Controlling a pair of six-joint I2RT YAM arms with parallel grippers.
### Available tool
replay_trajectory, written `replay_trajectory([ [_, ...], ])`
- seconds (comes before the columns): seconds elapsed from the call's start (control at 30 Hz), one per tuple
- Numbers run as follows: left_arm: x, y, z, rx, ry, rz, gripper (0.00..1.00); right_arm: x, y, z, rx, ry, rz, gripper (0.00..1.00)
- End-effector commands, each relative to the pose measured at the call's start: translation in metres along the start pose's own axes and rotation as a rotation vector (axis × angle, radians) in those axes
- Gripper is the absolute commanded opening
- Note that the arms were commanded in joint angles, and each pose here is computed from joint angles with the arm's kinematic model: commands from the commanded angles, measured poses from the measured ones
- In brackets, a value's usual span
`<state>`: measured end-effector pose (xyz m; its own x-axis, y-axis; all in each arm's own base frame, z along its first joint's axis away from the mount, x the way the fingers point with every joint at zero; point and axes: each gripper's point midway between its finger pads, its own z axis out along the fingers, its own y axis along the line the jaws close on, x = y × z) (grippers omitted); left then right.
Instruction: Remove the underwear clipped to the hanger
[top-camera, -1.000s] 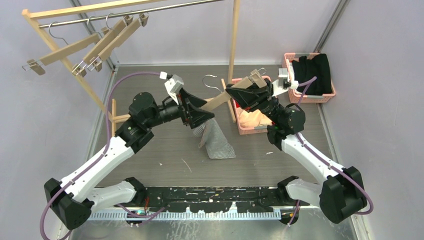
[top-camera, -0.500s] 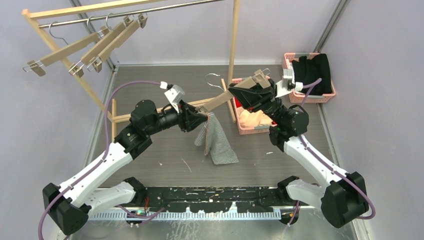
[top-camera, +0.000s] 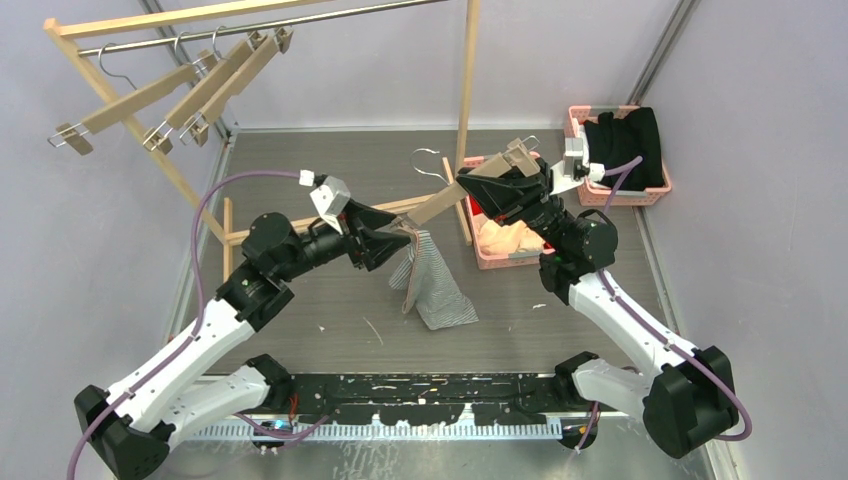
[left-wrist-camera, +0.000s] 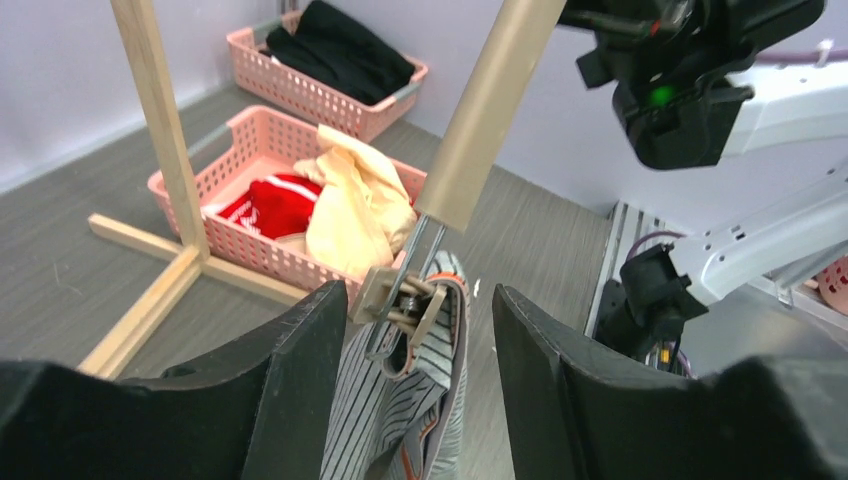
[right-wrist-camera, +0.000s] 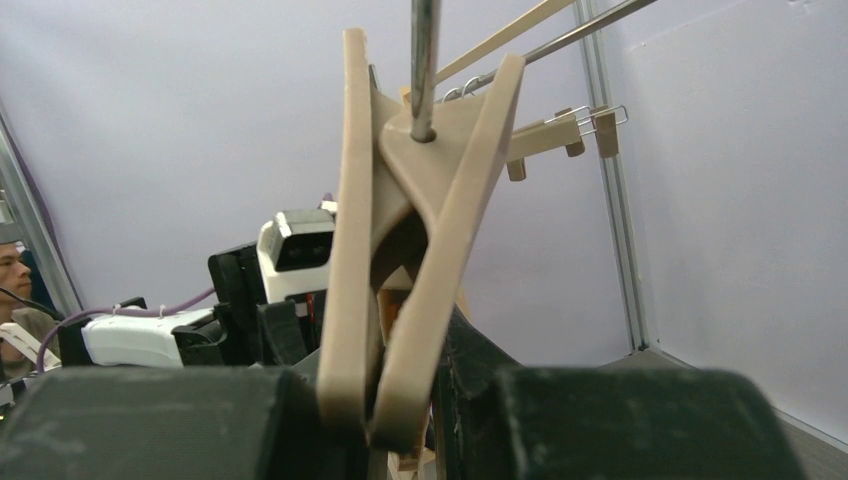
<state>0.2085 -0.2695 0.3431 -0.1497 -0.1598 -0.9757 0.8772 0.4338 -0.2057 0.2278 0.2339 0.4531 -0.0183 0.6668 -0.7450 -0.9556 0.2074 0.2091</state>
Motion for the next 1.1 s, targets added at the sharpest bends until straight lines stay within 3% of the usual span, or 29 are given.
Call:
replay_trajectory([
  [0.0, -0.037, -0.004, -0.002, 0.006, -0.140, 0.067, 0.59, -0.018, 0.011, 0.004, -0.033, -0.056, -0.043, 0.01],
  [0.47, -0.022, -0.004, 0.013, 0.060, -0.105, 0.045, 0.60, -0.022, 0.019, 0.007, -0.051, -0.055, -0.047, 0.01],
  [0.5, -0.023, -0.005, 0.013, 0.063, -0.107, 0.047, 0.57, -0.022, 0.019, 0.007, -0.052, -0.055, -0.047, 0.01],
  [0.57, -0.023, -0.006, 0.014, 0.076, -0.109, 0.053, 0.39, -0.021, 0.020, 0.007, -0.053, -0.053, -0.046, 0.01],
  [0.63, -0.026, -0.004, 0.016, 0.060, -0.128, 0.041, 0.06, -0.019, 0.018, 0.007, -0.049, -0.049, -0.042, 0.01],
  [0.67, -0.029, -0.002, 0.017, 0.053, -0.141, 0.037, 0.01, -0.019, 0.017, 0.007, -0.044, -0.048, -0.040, 0.01],
  [0.8, -0.030, -0.006, 0.019, 0.076, -0.132, 0.034, 0.00, -0.018, 0.016, 0.006, -0.035, -0.046, -0.042, 0.01],
  [0.83, -0.030, -0.006, 0.020, 0.081, -0.129, 0.032, 0.01, -0.017, 0.016, 0.006, -0.036, -0.045, -0.042, 0.01],
  [0.87, -0.031, -0.007, 0.020, 0.081, -0.131, 0.032, 0.11, -0.018, 0.017, 0.006, -0.038, -0.044, -0.043, 0.01],
  [0.93, -0.033, -0.008, 0.019, 0.084, -0.130, 0.029, 0.49, -0.019, 0.020, 0.006, -0.046, -0.042, -0.045, 0.01],
  [0.97, -0.034, -0.008, 0.019, 0.080, -0.135, 0.028, 0.61, -0.020, 0.021, 0.006, -0.047, -0.044, -0.046, 0.01],
  [1.0, -0.036, -0.006, 0.018, 0.067, -0.142, 0.027, 0.68, -0.020, 0.022, 0.006, -0.050, -0.043, -0.047, 0.01],
  [1.07, -0.042, -0.002, 0.018, 0.040, -0.159, 0.028, 0.73, -0.021, 0.024, 0.006, -0.055, -0.044, -0.048, 0.01],
])
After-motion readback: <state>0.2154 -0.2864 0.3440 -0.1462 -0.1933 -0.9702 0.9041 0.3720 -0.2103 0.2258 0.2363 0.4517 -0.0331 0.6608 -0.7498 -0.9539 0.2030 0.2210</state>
